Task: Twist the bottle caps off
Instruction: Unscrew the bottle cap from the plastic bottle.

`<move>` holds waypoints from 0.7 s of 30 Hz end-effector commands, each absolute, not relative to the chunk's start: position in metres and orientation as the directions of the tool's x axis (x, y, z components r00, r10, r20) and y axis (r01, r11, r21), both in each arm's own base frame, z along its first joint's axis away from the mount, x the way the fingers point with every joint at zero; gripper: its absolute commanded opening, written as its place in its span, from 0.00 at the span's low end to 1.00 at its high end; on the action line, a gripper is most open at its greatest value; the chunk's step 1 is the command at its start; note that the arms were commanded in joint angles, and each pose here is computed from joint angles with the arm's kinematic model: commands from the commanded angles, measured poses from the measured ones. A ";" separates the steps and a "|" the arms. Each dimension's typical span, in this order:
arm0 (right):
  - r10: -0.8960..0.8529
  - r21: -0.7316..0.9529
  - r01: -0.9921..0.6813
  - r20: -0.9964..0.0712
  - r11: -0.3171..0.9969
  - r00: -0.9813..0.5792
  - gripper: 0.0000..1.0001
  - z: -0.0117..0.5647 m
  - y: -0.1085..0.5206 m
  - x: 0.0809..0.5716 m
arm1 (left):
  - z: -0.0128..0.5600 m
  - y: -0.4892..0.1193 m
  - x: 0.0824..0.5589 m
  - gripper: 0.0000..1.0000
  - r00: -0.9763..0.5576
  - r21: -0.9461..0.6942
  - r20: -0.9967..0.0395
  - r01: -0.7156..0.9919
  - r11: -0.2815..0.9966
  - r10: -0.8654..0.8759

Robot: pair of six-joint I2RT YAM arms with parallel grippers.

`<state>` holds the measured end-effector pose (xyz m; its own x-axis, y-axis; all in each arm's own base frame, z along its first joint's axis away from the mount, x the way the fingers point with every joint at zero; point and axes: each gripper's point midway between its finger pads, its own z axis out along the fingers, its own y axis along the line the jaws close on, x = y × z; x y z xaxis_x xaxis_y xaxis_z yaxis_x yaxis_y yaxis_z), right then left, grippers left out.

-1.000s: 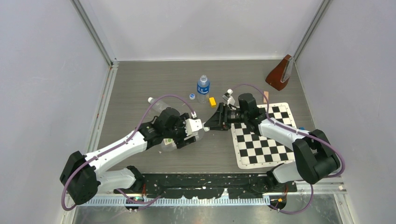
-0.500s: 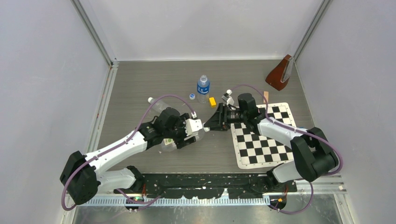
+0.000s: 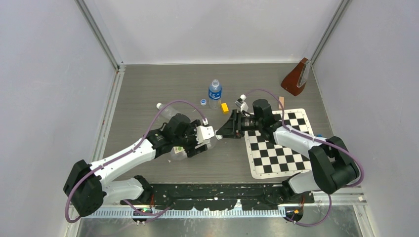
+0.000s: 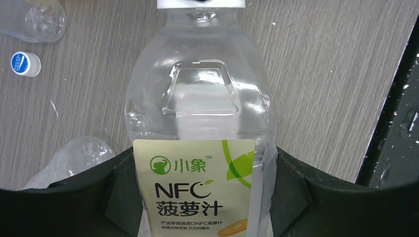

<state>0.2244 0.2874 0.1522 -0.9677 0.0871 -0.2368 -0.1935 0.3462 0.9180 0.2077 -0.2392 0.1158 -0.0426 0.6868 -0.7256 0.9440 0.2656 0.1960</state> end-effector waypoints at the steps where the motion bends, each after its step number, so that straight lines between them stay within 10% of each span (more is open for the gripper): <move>1: 0.069 0.823 -0.495 -0.531 0.277 -0.844 0.01 0.186 0.285 0.224 | 0.142 -0.260 0.203 0.00 0.026 0.193 -0.799 0.957 0.216 0.600; 9: 0.065 0.456 -0.872 -0.890 0.179 -0.452 0.00 0.219 0.275 0.204 | 0.157 -0.271 0.185 0.00 0.062 0.157 -0.842 0.978 0.134 0.536; 18: 0.053 0.310 -0.915 -0.950 0.258 -0.307 0.02 0.226 0.269 0.215 | 0.166 -0.276 0.172 0.00 0.079 0.132 -0.866 0.989 0.073 0.493; 21: 0.134 0.456 -0.799 -0.888 0.391 -0.441 0.35 0.229 0.263 0.237 | 0.163 -0.269 0.184 0.00 0.073 0.169 -0.848 0.976 0.137 0.524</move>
<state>0.1980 0.2660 0.1883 -0.5195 -0.0070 -0.8544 -0.8285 0.2487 0.5017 0.1923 -0.2585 0.1449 0.0240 0.5701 -0.8212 0.9706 0.1836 0.1558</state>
